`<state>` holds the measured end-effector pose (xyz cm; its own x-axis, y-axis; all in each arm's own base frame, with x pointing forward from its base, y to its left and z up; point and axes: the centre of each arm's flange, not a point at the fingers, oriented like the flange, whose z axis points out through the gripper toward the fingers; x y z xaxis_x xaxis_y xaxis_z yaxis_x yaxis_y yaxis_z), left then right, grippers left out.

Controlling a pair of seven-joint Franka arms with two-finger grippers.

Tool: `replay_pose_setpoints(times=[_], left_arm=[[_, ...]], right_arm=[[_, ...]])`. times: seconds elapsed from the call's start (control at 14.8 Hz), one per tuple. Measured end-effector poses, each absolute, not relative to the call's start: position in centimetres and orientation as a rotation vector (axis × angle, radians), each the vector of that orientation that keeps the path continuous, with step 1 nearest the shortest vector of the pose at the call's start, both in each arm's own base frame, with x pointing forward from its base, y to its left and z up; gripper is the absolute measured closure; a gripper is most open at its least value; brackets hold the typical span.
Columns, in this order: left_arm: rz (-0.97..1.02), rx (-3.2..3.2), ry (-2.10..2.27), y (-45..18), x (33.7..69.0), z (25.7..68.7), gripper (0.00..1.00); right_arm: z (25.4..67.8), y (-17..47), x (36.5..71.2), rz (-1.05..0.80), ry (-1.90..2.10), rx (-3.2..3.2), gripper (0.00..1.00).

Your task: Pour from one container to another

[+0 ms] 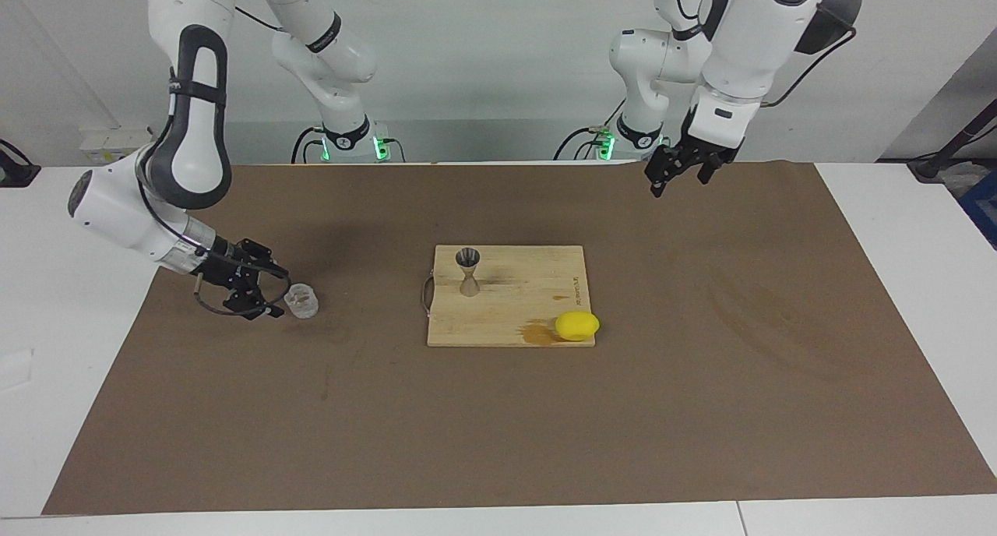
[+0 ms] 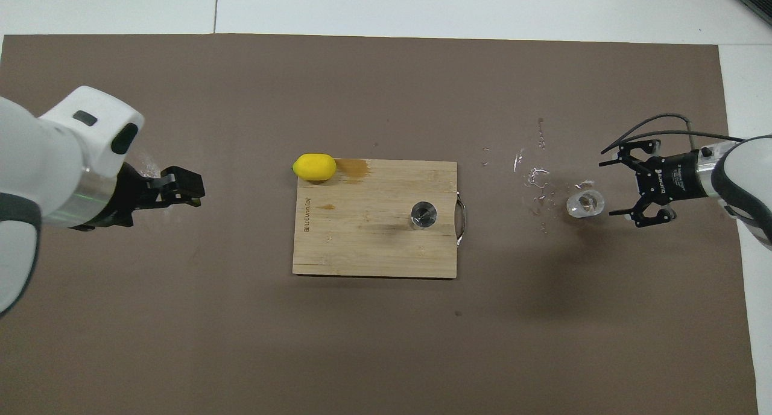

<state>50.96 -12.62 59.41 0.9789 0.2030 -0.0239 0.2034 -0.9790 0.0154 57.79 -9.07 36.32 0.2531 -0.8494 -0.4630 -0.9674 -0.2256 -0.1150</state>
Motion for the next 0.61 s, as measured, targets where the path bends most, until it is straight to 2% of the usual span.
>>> replay_pose_setpoints(times=[0.27, 0.61], left_arm=[[-0.078, 3.158, 0.076, -4.8, 51.5, 61.2, 0.00], [-0.082, 3.157, -0.051, 0.2, 51.2, 63.0, 0.00]], right_arm=[[39.4, -3.8, 57.5, 0.377, 1.501, -2.400, 0.00], [41.2, 3.7, 57.4, 0.230, 0.938, -2.857, 0.00]])
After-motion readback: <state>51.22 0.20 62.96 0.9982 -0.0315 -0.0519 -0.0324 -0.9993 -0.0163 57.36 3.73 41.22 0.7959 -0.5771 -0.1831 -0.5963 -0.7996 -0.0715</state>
